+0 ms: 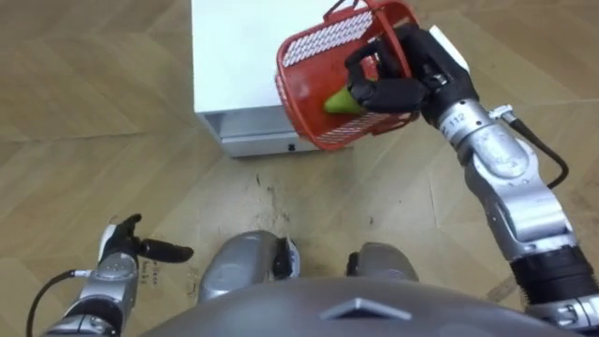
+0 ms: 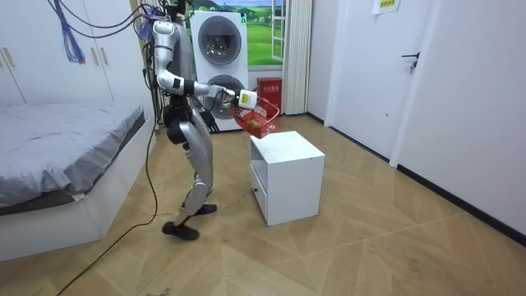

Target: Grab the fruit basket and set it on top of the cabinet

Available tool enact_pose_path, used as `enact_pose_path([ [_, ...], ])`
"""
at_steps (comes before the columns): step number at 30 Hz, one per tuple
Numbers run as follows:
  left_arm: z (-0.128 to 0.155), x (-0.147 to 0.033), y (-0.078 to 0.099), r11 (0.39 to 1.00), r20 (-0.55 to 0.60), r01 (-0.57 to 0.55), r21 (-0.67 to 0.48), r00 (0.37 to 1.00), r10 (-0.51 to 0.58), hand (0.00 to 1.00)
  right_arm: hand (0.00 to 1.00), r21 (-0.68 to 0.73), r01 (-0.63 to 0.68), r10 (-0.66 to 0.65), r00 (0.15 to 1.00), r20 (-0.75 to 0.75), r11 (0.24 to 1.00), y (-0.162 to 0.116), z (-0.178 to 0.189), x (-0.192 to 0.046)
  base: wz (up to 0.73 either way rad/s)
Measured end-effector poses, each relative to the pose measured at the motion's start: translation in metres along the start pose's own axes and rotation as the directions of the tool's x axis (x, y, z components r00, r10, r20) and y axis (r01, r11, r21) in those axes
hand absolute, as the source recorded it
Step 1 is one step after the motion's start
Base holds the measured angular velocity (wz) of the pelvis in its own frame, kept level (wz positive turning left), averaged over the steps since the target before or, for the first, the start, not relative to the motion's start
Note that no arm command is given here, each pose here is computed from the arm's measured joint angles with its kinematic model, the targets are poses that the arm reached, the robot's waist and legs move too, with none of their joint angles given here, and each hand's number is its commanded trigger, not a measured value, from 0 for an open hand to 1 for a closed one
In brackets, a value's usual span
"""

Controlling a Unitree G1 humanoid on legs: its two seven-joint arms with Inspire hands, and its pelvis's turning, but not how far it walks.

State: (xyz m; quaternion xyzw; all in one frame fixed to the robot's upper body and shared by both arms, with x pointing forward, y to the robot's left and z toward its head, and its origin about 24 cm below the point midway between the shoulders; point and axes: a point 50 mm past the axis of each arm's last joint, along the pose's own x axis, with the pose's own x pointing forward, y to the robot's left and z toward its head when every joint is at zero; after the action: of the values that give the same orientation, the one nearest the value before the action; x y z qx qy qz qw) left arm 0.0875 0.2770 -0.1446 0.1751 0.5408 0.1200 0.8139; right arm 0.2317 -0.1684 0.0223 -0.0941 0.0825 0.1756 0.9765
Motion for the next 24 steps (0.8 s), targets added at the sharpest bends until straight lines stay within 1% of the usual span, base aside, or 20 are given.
enact_pose_path([
  [4,-0.001,-0.001,-0.005,1.0,0.011,0.013,0.005,1.0,-0.013,0.0,1.0,-0.037,-0.003,0.003,1.0,-0.016,0.999,0.0,-0.002,-0.002,0.21],
  [7,-0.006,-0.002,-0.008,1.0,-0.002,0.021,0.002,1.0,-0.021,0.0,1.0,-0.025,-0.008,0.008,1.0,-0.025,1.0,0.002,-0.005,-0.003,0.07],
  [10,-0.02,-0.006,-0.016,0.999,-0.034,0.045,-0.002,0.998,-0.045,0.0,1.0,-0.017,-0.011,0.01,1.0,-0.027,1.0,0.002,-0.006,-0.004,0.06],
  [13,-0.02,-0.007,-0.02,0.998,-0.035,0.058,-0.006,0.998,-0.058,0.0,1.0,-0.004,-0.011,0.01,1.0,-0.021,1.0,0.005,-0.006,-0.003,0.01],
  [18,-0.02,-0.007,-0.021,0.998,-0.034,0.07,-0.007,0.997,-0.07,0.0,1.0,0.03,0.014,-0.014,1.0,-0.01,0.999,0.011,-0.006,0.0,0.1],
  [23,-0.022,-0.008,-0.021,0.997,-0.04,0.072,-0.004,0.997,-0.072,0.0,1.0,0.036,0.031,-0.03,0.999,-0.036,0.999,0.013,-0.012,0.0,0.07],
  [24,-0.023,-0.008,-0.021,0.997,-0.043,0.073,0.011,0.996,-0.072,0.0,1.0,0.033,0.028,-0.027,0.999,-0.048,0.999,0.014,-0.015,0.002,0.0],
])
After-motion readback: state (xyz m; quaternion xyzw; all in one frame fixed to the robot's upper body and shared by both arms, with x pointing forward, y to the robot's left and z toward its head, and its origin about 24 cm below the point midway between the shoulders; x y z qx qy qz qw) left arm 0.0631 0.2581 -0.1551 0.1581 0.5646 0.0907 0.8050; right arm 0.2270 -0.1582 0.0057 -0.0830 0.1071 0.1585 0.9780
